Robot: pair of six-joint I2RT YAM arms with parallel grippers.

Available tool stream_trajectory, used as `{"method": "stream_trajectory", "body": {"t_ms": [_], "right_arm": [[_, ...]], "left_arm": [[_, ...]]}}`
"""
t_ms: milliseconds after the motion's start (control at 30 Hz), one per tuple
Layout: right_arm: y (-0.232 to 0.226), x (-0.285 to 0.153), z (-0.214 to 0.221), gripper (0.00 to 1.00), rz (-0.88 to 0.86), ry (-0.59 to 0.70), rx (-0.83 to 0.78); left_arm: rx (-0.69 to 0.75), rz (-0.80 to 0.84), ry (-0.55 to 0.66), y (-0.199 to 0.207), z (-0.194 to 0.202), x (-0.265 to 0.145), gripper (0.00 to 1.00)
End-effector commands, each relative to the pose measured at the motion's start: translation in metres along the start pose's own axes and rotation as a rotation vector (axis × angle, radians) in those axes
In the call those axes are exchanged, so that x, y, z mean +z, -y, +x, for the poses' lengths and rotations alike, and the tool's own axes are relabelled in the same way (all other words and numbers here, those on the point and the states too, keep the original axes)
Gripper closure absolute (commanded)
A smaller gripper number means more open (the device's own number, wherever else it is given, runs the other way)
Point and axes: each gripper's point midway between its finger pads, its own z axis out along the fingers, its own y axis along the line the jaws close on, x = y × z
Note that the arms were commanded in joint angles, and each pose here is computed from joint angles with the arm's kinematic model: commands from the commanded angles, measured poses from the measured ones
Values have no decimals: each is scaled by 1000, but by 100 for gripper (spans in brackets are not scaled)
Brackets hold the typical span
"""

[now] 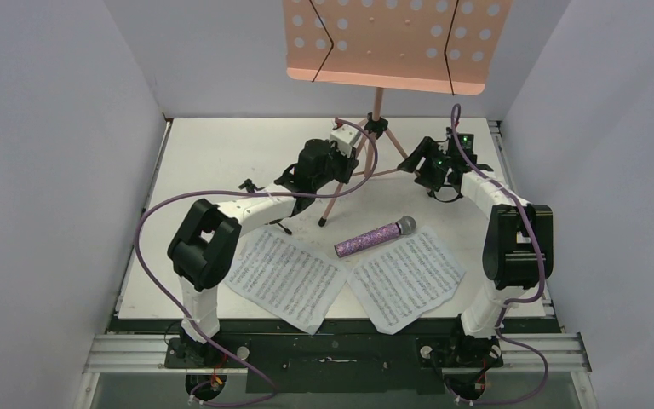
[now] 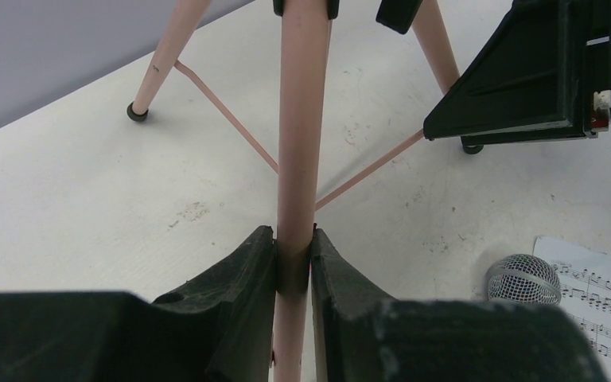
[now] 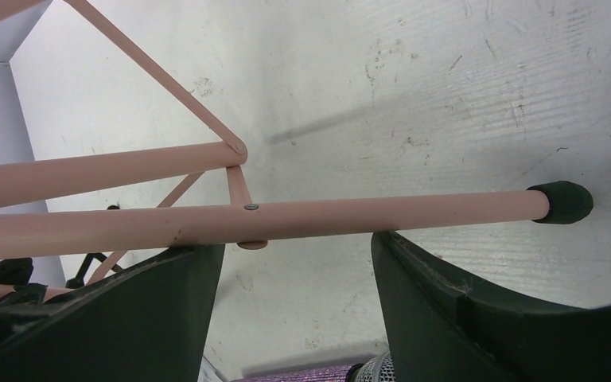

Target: Set up the instrument practice props

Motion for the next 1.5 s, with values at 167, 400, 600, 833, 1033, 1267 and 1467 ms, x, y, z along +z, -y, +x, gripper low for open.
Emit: {"method": "stream_trajectory", "body": {"t_ms": [167, 400, 600, 833, 1033, 1267, 1467], "right_arm": [[-25, -21, -30, 27, -53, 93, -70], [-24, -42, -20, 16, -29, 84, -103], [-28, -68, -15, 9, -19, 100, -136], [-21, -110, 1, 4, 51, 94, -216], [-14, -146, 19, 1, 96, 100, -264], [-6, -159, 45, 0, 97, 61, -248], [0, -153, 56, 0, 98, 7, -237]], "left_arm": [[21, -31, 186, -11, -63, -12, 59], [40, -6, 275, -5, -91, -29, 38], [43, 0, 353, -2, -111, -54, 18], [89, -20, 390, -6, -121, -93, 7], [132, -46, 380, -11, -119, -128, 3], [154, -131, 316, -25, -102, -179, 3], [119, -312, 208, -56, -81, -224, 3]]}}
